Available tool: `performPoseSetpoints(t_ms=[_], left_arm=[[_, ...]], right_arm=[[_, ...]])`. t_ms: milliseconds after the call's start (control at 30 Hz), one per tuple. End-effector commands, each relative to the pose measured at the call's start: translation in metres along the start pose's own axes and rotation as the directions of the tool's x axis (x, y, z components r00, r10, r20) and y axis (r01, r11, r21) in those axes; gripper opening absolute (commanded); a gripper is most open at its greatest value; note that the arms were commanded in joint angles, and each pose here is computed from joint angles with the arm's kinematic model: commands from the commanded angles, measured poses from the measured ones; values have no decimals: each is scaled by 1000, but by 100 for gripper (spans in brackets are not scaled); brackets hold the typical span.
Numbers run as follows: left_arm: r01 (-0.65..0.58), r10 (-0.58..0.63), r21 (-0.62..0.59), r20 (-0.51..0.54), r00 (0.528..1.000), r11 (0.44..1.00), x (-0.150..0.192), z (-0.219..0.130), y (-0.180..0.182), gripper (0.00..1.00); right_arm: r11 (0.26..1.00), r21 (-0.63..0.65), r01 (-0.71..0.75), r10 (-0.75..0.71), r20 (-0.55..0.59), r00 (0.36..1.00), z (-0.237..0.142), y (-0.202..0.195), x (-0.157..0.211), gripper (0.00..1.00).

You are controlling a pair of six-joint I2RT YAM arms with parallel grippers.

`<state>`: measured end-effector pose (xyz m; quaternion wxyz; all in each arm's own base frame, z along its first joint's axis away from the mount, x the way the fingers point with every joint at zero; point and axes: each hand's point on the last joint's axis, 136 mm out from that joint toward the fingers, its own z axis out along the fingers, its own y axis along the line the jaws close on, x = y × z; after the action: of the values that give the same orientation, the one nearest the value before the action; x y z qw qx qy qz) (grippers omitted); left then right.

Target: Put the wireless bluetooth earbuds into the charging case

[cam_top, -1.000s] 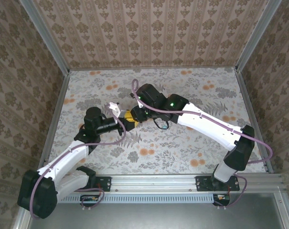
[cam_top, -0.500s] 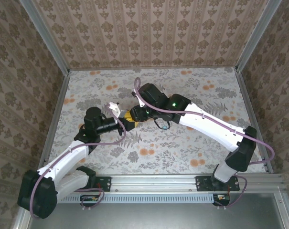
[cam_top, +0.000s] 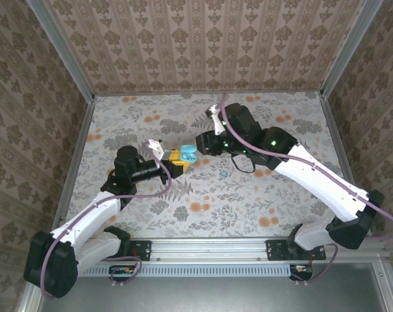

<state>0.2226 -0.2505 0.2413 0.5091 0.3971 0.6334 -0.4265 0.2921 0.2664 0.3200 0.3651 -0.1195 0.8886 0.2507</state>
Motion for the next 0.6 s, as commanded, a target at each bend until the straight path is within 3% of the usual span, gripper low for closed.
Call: performPoseSetpoints(t_ms=[0, 167, 300, 567], left_arm=[[-42, 42, -2, 27, 999, 999, -7, -3, -4, 35], [-39, 39, -17, 13, 999, 999, -5, -4, -2, 35], [-36, 36, -17, 11, 999, 999, -4, -3, -1, 35], [-35, 36, -21, 5, 999, 999, -3, -5, -1, 35]], right_arm=[[989, 60, -133, 135, -34, 990, 0, -41, 14, 41], [955, 163, -246, 269, -138, 953, 28, -94, 53, 41], [941, 220, -258, 313, -270, 911, 66, -116, 91, 41], [981, 176, -77, 153, -472, 868, 122, -125, 124, 37]])
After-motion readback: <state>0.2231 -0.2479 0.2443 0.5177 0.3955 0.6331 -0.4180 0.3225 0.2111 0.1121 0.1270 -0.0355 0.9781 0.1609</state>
